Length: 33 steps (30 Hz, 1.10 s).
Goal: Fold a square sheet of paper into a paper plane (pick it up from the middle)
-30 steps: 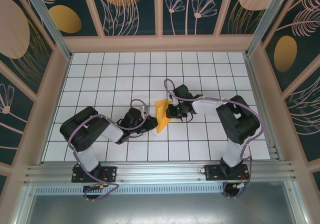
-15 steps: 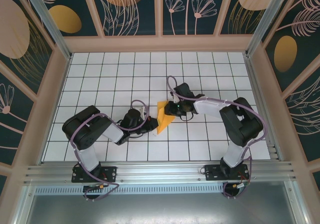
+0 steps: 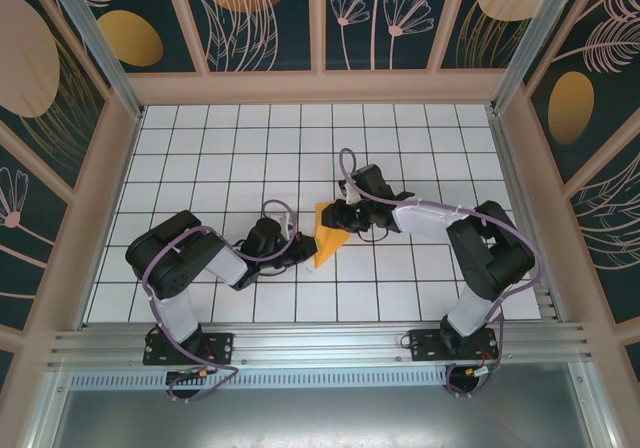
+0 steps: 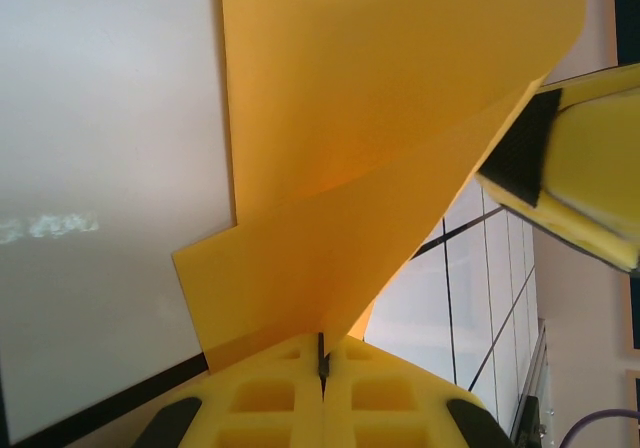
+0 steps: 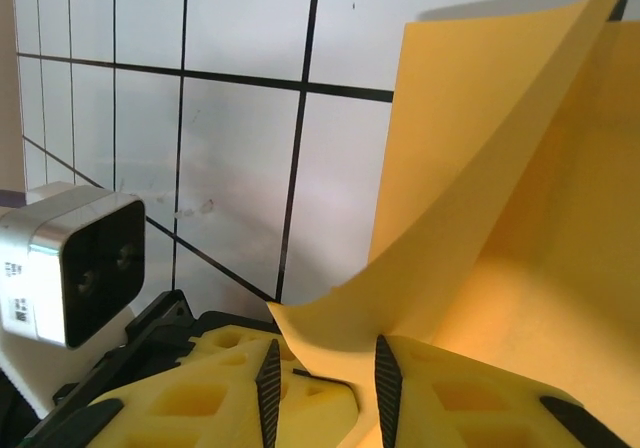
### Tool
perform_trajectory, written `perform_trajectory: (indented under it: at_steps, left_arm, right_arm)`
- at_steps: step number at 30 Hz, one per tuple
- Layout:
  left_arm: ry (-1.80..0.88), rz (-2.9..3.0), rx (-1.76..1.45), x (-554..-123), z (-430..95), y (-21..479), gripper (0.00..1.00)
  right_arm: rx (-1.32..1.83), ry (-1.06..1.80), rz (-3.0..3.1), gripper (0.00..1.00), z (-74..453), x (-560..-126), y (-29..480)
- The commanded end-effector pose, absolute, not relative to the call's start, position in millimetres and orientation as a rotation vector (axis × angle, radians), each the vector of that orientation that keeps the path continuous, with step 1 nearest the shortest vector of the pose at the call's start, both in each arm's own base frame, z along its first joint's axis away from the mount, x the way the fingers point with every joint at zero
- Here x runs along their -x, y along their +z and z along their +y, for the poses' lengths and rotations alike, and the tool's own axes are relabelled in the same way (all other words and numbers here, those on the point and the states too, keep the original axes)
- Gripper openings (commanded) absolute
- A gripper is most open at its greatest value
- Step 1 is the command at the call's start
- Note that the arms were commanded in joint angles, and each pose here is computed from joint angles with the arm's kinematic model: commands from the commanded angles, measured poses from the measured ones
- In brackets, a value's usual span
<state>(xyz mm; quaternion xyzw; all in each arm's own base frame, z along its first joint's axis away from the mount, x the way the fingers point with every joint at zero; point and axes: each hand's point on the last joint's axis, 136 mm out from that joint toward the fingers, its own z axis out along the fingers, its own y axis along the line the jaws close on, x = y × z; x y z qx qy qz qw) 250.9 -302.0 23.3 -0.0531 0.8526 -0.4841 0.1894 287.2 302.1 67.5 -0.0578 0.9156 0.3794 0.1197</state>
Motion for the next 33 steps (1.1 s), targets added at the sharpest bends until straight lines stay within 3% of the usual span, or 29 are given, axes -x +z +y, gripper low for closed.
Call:
perform_trajectory:
  at_steps: [1, 9, 23, 29, 33]
  left_arm:
    - [-1.356, 2.433, 0.139, -245.7, -302.1, 14.8, 0.06]
    - [-1.345, 2.440, 0.158, -246.5, -300.5, 13.1, 0.10]
    - [-1.347, 2.396, 0.162, -254.9, -303.4, 27.3, 0.26]
    - [-1.309, 2.400, 0.170, -261.3, -303.3, 27.0, 0.24]
    - [-1.293, 2.408, 0.192, -264.2, -301.2, 24.3, 0.16]
  right_arm:
    - [0.165, 1.147, 2.698, 0.36, 310.9, -285.4, 60.1]
    - [0.140, 1.018, 2.751, 0.36, 307.3, -292.2, 43.3]
    - [0.122, 0.948, 2.789, 0.35, 301.7, -292.8, 32.3]
    - [0.129, 0.954, 2.783, 0.35, 302.8, -293.7, 33.5]
    - [0.129, 0.955, 2.783, 0.35, 303.1, -293.9, 33.4]
